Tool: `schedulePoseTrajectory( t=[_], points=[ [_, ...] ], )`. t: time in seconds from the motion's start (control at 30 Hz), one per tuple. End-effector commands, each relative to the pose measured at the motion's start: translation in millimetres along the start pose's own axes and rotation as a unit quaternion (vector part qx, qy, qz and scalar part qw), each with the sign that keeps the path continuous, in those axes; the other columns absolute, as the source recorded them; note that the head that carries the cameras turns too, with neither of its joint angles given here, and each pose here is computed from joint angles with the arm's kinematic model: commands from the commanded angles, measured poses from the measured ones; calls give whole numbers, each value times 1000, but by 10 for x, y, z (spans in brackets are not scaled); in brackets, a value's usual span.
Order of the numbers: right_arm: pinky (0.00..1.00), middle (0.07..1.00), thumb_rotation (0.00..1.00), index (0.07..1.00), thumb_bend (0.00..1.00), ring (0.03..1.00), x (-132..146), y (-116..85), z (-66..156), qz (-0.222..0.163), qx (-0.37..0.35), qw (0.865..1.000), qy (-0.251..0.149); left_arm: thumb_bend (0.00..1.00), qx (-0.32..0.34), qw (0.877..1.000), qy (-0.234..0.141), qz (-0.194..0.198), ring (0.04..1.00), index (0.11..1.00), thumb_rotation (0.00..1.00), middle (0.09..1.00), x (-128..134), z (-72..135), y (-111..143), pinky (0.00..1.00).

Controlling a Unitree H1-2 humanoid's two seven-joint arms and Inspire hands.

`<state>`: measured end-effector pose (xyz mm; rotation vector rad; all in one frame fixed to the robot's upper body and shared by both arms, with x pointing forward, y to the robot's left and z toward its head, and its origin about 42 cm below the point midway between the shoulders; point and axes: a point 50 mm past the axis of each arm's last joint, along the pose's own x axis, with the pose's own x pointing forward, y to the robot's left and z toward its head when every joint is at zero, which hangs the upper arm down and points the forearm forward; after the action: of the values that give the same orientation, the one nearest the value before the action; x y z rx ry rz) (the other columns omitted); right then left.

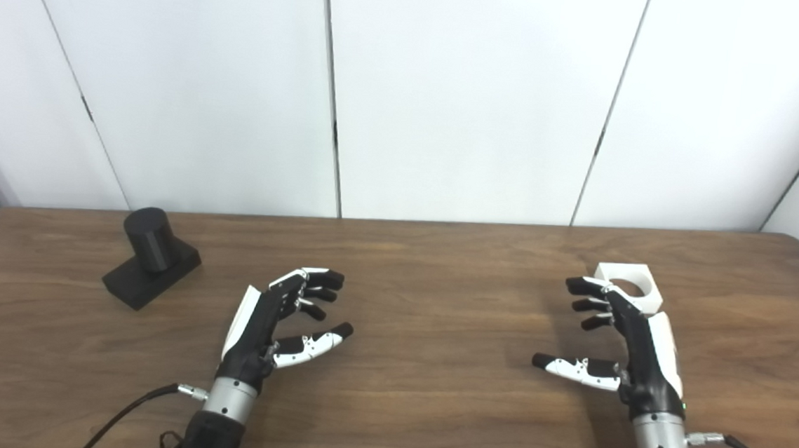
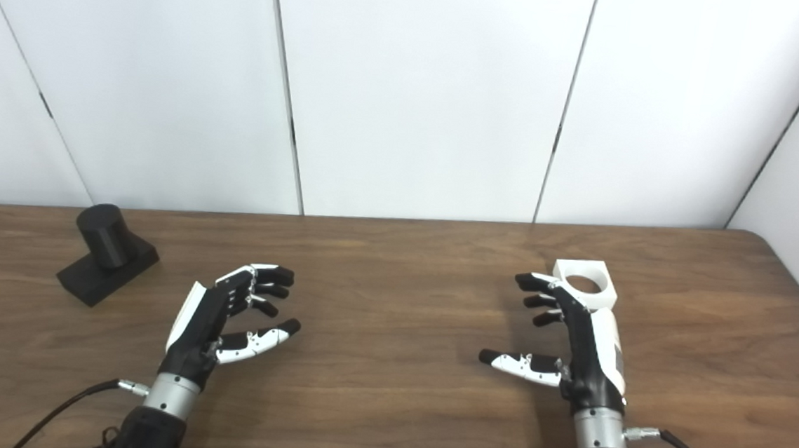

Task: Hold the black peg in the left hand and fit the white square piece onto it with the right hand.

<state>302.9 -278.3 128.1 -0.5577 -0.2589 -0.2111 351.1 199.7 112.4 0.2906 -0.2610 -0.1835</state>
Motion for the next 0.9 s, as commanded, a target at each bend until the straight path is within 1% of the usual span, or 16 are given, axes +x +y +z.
schedulePoseTrajectory(
  t=[0.0,0.37,0.6,0.73,0.87],
  points=[
    [528,712,0,697,618,652,96,-66,133,-11,2,999,-37,620,-2,999,-34,7,666,669,0,705,78,126,7,538],
    [533,719,0,699,614,661,105,-102,111,-10,3,999,-37,624,-7,999,-35,4,661,662,0,701,92,131,-31,527],
    [548,714,0,704,604,665,105,-230,34,-6,10,999,-43,632,-19,1000,-21,2,658,670,0,707,114,149,-221,518],
    [551,722,0,699,596,671,102,-285,35,-12,20,999,-31,632,-19,1000,-21,-6,657,681,0,708,133,113,-318,504],
    [548,731,0,703,592,676,78,-301,106,-16,18,1000,-18,628,-15,1000,-23,-8,658,685,0,708,144,95,-368,507]
  ],
)
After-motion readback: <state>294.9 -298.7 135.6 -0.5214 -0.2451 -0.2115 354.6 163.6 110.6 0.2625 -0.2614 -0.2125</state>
